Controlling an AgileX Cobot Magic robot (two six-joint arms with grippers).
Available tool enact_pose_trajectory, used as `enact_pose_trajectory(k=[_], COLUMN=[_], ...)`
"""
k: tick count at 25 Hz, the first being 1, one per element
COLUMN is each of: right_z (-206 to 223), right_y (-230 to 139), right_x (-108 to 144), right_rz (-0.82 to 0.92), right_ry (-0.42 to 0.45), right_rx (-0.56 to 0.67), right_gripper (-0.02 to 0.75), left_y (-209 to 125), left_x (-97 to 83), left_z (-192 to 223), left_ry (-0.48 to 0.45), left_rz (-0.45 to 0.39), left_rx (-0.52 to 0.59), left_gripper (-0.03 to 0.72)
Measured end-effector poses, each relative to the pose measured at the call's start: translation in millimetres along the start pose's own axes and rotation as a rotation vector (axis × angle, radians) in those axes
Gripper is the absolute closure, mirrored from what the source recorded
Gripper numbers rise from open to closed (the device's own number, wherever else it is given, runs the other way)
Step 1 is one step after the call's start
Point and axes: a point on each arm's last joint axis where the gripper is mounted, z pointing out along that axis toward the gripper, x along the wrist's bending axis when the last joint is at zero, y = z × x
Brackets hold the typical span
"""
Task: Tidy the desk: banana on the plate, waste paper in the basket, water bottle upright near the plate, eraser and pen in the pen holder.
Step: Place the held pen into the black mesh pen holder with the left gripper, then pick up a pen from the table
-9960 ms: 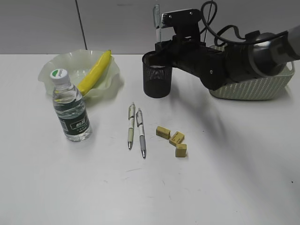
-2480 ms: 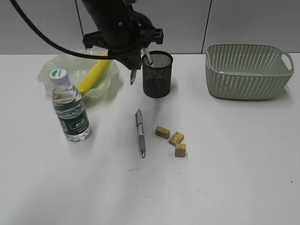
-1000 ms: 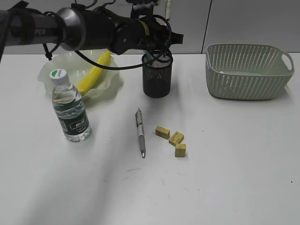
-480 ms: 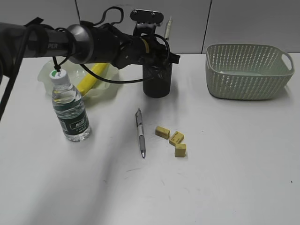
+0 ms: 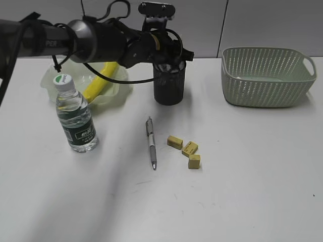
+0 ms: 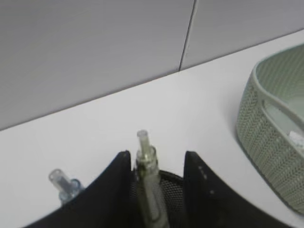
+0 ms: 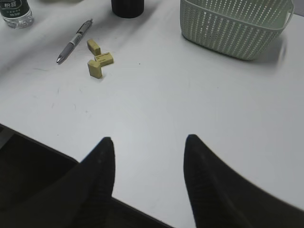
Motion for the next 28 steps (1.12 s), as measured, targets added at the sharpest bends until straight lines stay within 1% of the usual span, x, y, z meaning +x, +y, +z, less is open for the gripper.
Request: enact_pose_trajectory(k=[2,8,12,14,17,22,26,28], right_z=[0.0,0.0,0.0,0.0,0.0,0.0,0.0,0.0], right_y=[0.0,0.0,0.0,0.0,0.0,0.0,0.0,0.0], right_x=[0.0,0.0,0.0,0.0,0.0,0.0,0.0,0.0], right_rz=[0.0,-0.001,-0.001,-0.001,0.0,0.0,0.0,0.0], right_ry=[0.0,0.0,0.0,0.0,0.0,0.0,0.0,0.0], right_rx=[0.0,0.0,0.0,0.0,0.0,0.0,0.0,0.0], right_gripper=[0.354,0.354,0.354,0.354,0.354,0.354,0.354,0.354], left_y=[7.0,26.0,59.2,80.9,103.3,129.7,139.1,143.3], left_x=[-0.9,-2.2,-4.2,-5.2,-4.4,1.3,6.2,6.6], left_z=[-4.6,-20.0,-50.6,-74.3,-106.9,-173.4,-227.8,-259.1], left_ry=[-0.003,0.005,0.018,0.031,0.065,0.167,0.245,0.258], left_rz=[0.0,0.0,-0.003,-0.007,-0.015,-0.046,-0.085,-0.094], left_rx=[-0.017,-0.037,-0.075,-0.097,-0.087,0.016,0.125,0.171], left_gripper=[0.4,0.389,0.388,0.388,0.388,0.388,0.388,0.389])
